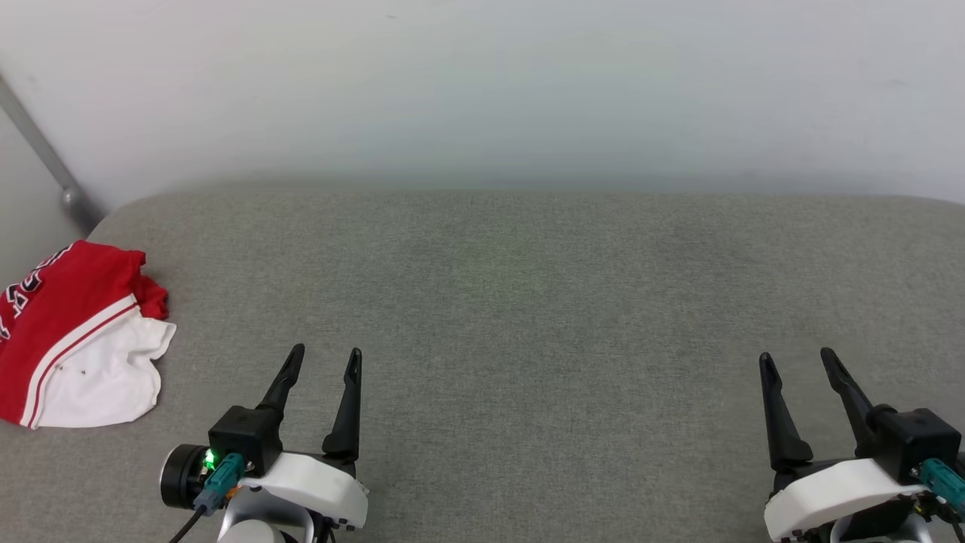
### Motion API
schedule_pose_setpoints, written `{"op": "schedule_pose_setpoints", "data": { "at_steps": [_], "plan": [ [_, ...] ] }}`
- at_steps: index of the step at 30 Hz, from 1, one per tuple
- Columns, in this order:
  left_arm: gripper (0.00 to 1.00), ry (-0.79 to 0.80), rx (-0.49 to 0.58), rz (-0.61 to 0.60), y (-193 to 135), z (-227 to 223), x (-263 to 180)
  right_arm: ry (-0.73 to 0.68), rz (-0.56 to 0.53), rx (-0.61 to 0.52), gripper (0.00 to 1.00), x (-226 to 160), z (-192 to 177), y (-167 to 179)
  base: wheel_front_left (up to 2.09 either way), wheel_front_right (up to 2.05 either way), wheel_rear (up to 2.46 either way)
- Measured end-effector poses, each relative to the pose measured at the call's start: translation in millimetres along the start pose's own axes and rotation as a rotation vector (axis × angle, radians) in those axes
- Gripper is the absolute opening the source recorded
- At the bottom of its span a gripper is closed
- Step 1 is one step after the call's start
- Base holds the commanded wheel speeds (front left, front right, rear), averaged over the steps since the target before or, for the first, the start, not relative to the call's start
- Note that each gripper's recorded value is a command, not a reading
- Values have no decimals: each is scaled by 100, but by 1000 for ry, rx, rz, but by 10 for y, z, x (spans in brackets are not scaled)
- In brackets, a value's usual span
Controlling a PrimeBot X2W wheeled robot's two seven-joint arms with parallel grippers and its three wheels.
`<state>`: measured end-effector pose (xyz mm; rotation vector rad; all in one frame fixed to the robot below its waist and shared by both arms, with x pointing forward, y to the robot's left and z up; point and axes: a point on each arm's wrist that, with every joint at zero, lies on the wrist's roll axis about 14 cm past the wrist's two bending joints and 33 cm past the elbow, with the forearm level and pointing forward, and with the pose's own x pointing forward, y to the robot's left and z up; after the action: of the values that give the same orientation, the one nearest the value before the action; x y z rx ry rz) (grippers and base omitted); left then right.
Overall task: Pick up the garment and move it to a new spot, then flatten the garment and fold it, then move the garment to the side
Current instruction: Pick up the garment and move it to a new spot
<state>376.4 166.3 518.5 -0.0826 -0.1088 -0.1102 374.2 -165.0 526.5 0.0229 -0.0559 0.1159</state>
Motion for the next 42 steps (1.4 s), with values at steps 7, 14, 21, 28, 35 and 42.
{"op": "schedule_pose_setpoints", "data": {
  "at_steps": [7,14,21,28,35,42],
  "plan": [
    [100,9,-10,96,299,-21,-125,-1,68,-5,100,126,-2,221,0,0,0],
    [100,10,-14,210,637,-12,-335,-8,165,7,100,267,10,547,0,0,0],
    [100,-2,-12,303,901,43,-537,-7,249,23,100,381,-3,844,0,0,0],
    [100,-21,0,418,1194,124,-825,-20,371,34,100,453,38,1272,0,0,0],
    [100,-34,16,507,1410,187,-1071,-22,455,47,100,473,53,1570,0,0,0],
    [100,-44,24,547,1503,233,-1178,-13,493,48,100,488,28,1705,0,0,0]
  ]
}}
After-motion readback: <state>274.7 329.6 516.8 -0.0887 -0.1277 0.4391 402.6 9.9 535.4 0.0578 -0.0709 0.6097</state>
